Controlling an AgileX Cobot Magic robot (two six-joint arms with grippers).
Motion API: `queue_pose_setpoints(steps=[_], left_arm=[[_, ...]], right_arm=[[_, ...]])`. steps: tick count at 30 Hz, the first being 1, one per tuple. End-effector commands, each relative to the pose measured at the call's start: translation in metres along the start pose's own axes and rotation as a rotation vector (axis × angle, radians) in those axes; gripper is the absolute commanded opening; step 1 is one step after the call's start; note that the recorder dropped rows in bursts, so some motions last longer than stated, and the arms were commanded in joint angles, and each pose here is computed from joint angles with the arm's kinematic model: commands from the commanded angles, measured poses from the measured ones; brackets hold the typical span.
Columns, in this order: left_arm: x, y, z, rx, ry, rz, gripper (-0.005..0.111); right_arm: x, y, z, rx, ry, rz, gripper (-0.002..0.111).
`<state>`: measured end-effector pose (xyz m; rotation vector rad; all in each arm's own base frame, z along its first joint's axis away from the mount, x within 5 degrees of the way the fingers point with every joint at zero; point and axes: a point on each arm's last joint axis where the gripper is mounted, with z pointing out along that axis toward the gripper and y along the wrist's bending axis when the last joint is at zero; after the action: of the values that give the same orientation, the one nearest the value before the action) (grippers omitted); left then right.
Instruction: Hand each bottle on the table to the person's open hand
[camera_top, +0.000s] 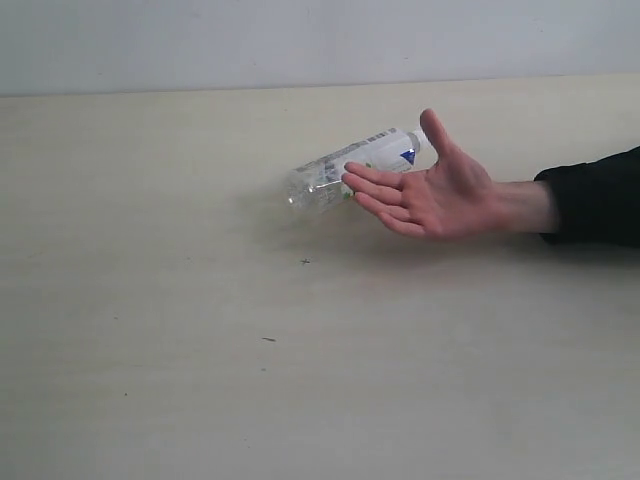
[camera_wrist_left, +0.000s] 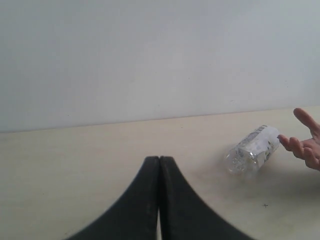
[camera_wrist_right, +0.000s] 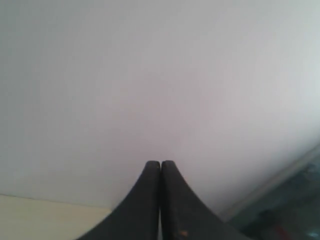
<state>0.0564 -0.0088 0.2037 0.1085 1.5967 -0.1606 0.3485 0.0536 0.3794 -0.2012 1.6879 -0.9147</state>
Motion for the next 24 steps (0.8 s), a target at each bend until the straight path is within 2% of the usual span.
queue_pose_setpoints(steps=[1, 5, 7, 9, 10, 12, 15, 17, 20, 24], left_arm=[[0.001, 0.0, 0.0, -0.002, 0.001, -0.006, 0.0], [0.001, 0.0, 0.0, -0.002, 0.001, -0.006, 0.0], [0.001, 0.0, 0.0, -0.002, 0.001, -0.006, 0.0], [0.001, 0.0, 0.0, -0.002, 0.001, -0.006, 0.0], [0.001, 0.0, 0.0, -0.002, 0.001, -0.006, 0.0], [0.001, 0.0, 0.0, -0.002, 0.001, -0.006, 0.0], [0.001, 0.0, 0.0, -0.002, 0.001, -0.006, 0.0], [0.001, 0.0, 0.0, -0.002, 0.001, -0.006, 0.0], [0.001, 0.0, 0.0, -0.002, 0.001, -0.006, 0.0], [0.001, 0.0, 0.0, -0.002, 0.001, -0.006, 0.0]], right_arm=[[0.009, 0.001, 0.035, 0.249, 0.068, -0.153, 0.0], [0.021, 0.016, 0.051, 0.2, 0.129, -0.116, 0.0], [0.024, 0.02, 0.056, 0.136, 0.121, 0.055, 0.0], [0.026, 0.02, 0.06, 0.016, 0.116, 0.324, 0.0], [0.026, 0.022, 0.063, -0.072, 0.114, 0.435, 0.0], [0.027, 0.028, 0.07, -0.346, 0.104, 0.666, 0.0], [0.02, 0.043, 0.072, -0.778, -0.025, 0.807, 0.0], [0.016, 0.048, 0.074, -0.977, -0.052, 0.913, 0.0], [0.017, 0.059, 0.082, -1.176, 0.068, 0.836, 0.0], [0.025, 0.077, 0.095, -1.298, 0.42, 0.404, 0.0]])
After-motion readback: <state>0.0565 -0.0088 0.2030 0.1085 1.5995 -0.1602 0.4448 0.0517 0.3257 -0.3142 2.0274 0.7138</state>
